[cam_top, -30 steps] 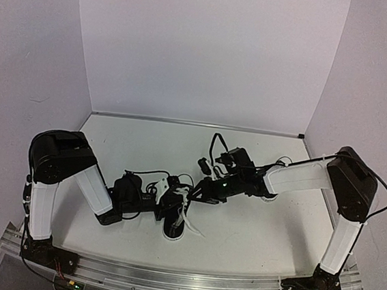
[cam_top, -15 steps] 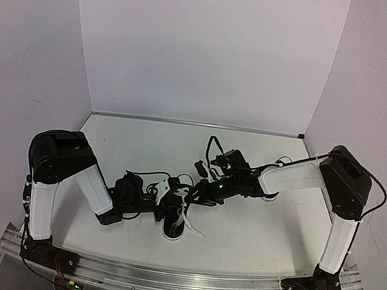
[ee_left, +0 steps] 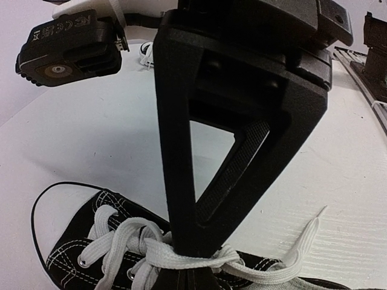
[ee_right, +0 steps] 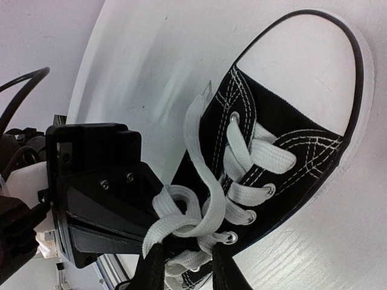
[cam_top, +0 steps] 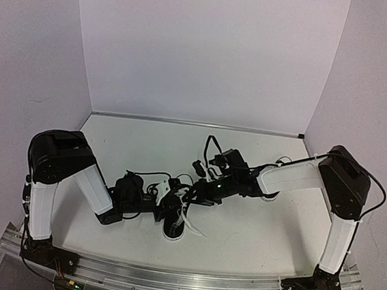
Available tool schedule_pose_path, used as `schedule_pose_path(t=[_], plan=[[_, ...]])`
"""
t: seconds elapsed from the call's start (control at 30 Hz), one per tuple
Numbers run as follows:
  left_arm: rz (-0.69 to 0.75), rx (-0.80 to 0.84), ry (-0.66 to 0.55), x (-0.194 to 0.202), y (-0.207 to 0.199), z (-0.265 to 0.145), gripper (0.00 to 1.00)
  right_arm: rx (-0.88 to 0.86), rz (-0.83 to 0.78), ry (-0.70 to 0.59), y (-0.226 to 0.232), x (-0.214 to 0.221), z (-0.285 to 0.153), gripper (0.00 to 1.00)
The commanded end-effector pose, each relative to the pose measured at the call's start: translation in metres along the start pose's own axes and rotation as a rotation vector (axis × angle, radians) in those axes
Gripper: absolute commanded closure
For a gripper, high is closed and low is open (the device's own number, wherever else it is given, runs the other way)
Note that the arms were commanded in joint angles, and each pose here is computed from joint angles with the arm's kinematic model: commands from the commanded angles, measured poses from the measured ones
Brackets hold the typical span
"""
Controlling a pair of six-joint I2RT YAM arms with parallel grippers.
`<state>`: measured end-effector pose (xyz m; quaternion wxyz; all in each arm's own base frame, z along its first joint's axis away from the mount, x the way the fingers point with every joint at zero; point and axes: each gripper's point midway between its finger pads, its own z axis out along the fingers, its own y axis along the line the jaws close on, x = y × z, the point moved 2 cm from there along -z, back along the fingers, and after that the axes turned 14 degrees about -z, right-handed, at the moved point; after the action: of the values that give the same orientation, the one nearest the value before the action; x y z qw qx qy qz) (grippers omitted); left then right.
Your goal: Tie the shoes
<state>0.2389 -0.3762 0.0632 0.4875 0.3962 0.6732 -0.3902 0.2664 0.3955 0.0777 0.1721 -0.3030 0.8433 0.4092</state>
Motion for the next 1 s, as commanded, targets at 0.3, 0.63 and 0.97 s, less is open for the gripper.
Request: schedule_pose_path(t=[0.3,0.63,0.97], plan=[[0.036,0.007,-0.019,-0.02,-0.006,-0.004,1.0,0.013,-0.03,-0.007,0.006,-0.006,-0.001,0.99],[0.026,-0.088,0.102,-0.013,0.004,-0.019,0.9,0.061,-0.056,-0.036,0.005,-0.013,-0.017,1.0],[-0.004,-0.172,0.221,-0.022,0.006,-0.06,0.63,0.067,-0.059,-0.029,0.001,-0.011,-0.015,1.0]])
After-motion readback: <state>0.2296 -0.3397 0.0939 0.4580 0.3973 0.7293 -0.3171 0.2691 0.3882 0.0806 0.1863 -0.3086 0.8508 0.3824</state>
